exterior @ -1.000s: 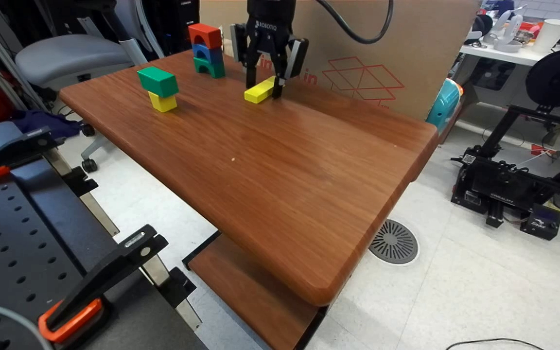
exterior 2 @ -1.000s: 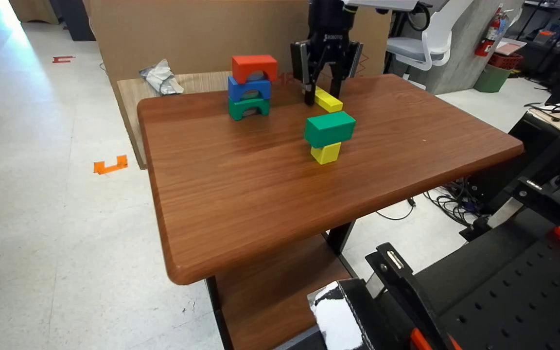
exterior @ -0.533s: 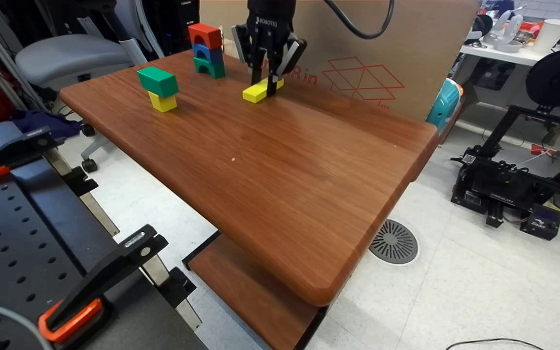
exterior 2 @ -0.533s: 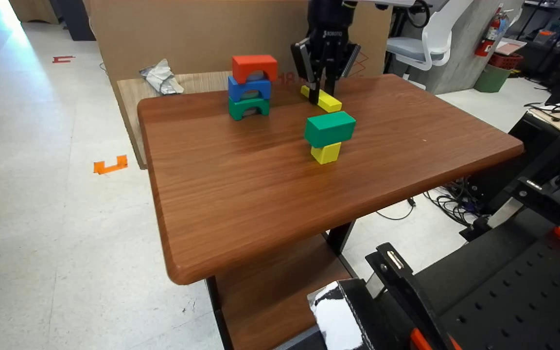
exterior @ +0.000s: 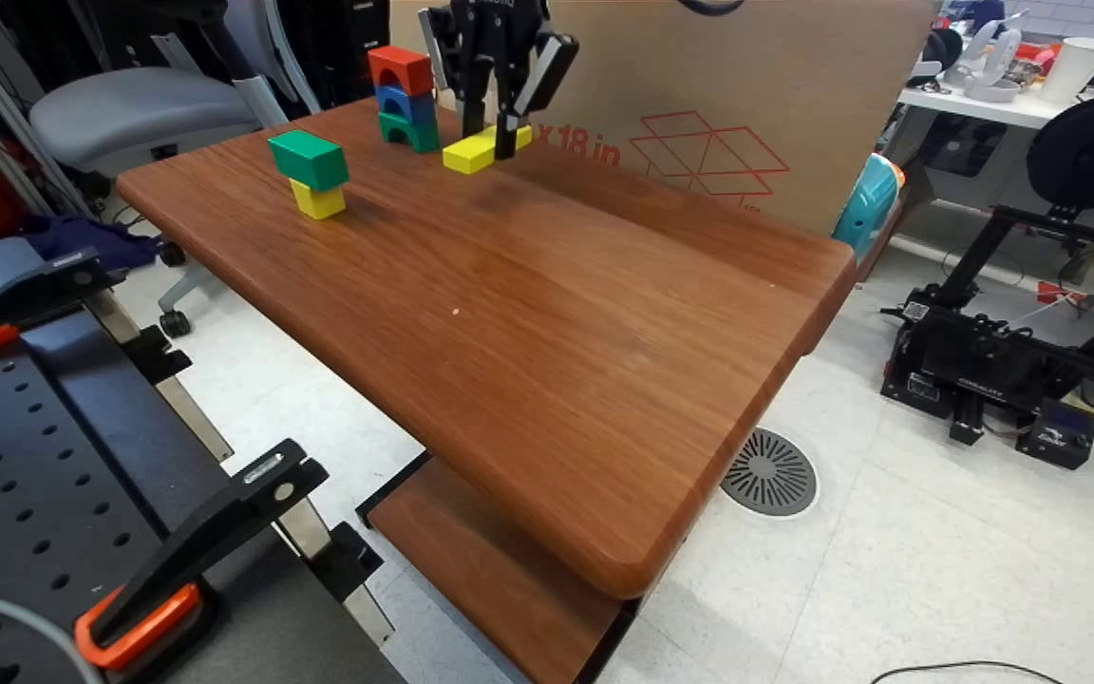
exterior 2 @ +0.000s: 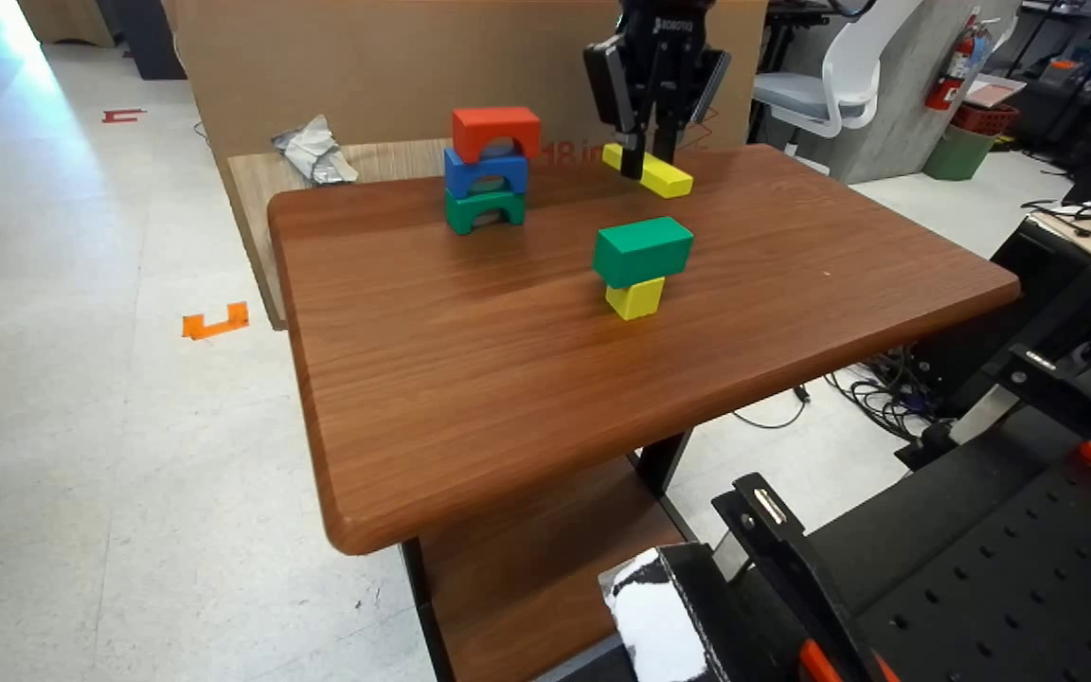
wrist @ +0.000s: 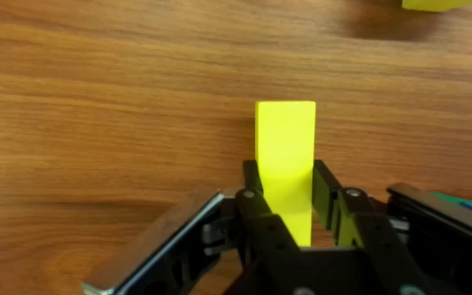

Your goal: Put the yellow rectangular block on top of the stacked blocks at the front.

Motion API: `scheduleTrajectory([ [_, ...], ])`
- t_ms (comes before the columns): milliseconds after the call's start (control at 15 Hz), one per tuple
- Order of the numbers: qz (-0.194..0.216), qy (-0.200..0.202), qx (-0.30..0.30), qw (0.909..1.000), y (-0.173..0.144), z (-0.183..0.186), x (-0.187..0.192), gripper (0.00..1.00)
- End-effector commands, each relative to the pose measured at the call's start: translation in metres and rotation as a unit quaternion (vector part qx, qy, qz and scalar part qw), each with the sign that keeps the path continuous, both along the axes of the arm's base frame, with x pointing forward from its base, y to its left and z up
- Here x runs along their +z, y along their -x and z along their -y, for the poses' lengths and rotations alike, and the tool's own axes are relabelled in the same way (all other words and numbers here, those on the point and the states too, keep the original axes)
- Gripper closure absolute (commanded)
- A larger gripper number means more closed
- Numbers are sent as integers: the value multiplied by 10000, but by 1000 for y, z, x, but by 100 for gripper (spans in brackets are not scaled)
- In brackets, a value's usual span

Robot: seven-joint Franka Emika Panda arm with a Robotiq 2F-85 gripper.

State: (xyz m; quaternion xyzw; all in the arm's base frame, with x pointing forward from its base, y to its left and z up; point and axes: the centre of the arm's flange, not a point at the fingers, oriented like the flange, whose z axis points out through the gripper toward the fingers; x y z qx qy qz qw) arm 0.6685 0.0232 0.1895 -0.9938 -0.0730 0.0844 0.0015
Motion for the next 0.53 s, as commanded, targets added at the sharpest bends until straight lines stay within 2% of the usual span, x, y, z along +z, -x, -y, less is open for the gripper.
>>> scheduleTrajectory([
  [0, 34, -14, 36, 10000, 48, 0, 35, 92],
  [467, -135, -51, 236, 9996, 89, -27, 48, 92],
])
